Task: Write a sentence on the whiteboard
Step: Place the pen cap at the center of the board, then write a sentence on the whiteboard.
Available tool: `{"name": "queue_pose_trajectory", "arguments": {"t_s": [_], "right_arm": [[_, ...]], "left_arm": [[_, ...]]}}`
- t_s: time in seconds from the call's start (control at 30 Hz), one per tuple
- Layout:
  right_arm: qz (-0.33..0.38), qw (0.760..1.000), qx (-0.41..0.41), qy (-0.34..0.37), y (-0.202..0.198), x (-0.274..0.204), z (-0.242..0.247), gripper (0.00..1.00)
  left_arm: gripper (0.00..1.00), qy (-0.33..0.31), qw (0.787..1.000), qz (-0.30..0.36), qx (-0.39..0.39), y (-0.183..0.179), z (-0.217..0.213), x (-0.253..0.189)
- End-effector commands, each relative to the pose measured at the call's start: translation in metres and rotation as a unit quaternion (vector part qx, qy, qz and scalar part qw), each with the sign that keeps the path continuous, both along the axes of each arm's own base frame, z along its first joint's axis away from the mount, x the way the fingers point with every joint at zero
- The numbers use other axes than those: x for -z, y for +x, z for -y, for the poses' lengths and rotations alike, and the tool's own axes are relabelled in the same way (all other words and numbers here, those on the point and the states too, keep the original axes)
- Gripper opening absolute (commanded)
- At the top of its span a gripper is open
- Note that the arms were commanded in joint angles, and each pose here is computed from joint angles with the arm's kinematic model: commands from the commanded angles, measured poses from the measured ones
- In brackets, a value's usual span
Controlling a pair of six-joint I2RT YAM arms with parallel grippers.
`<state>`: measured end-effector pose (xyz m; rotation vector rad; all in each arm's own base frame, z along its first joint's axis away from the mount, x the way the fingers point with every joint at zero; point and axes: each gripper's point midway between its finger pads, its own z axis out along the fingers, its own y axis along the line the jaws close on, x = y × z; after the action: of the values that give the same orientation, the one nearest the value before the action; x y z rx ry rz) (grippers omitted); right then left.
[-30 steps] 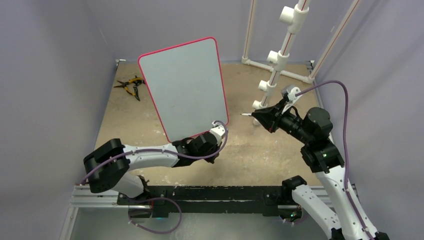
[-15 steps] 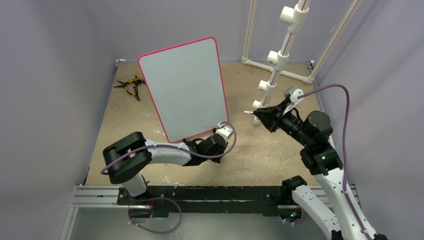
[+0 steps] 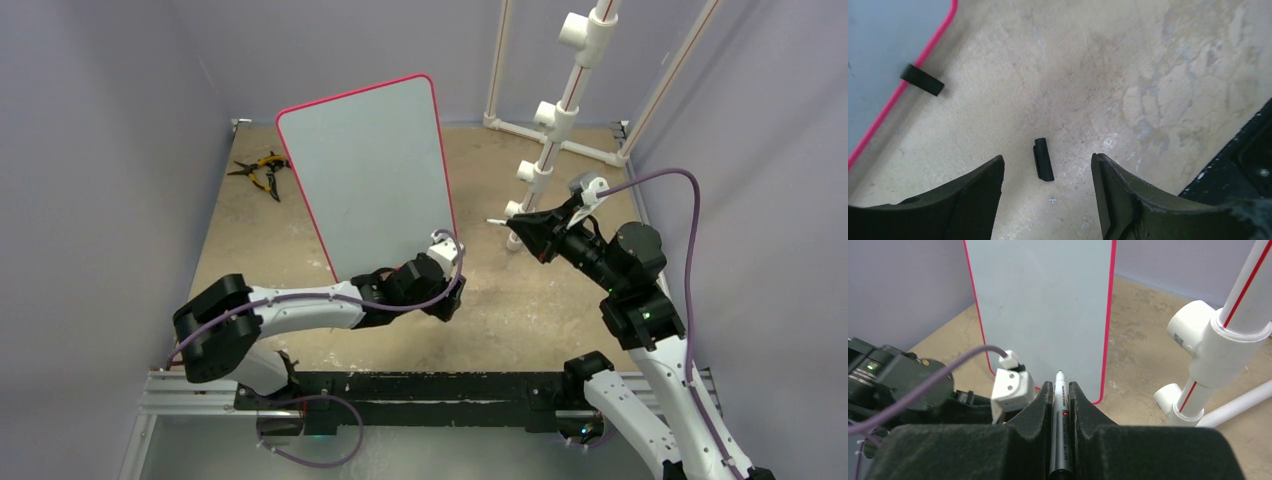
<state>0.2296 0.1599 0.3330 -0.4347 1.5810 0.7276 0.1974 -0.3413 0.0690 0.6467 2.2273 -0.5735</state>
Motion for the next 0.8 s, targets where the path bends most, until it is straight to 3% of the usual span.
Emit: {"name": "queue_pose_trajectory", "arguments": {"t_s": [0.0, 0.17, 0.37, 0.77], "right_arm": [[0.028, 1.0, 0.005, 0.011, 0.002, -0.012, 0.001, 0.0], [0.043, 0.999, 0.008, 0.026, 0.003, -0.02, 0.001, 0.0], [0.072, 0.996, -0.014, 0.051, 0.005, -0.04, -0.008, 0.0], [0.11, 0.99, -0.002, 0.083, 0.016, -0.056, -0.015, 0.0]], "left_arm": [[0.64, -0.049, 0.997, 0.049, 0.02, 0.013, 0.007, -0.077], [0.64, -0.039, 0.994, 0.095, 0.02, 0.036, -0.02, -0.139], [0.64, -0.034, 0.992, 0.122, 0.003, 0.074, -0.057, -0.183], [0.64, -0.146, 0.962, 0.224, -0.054, 0.135, -0.118, -0.329]]}}
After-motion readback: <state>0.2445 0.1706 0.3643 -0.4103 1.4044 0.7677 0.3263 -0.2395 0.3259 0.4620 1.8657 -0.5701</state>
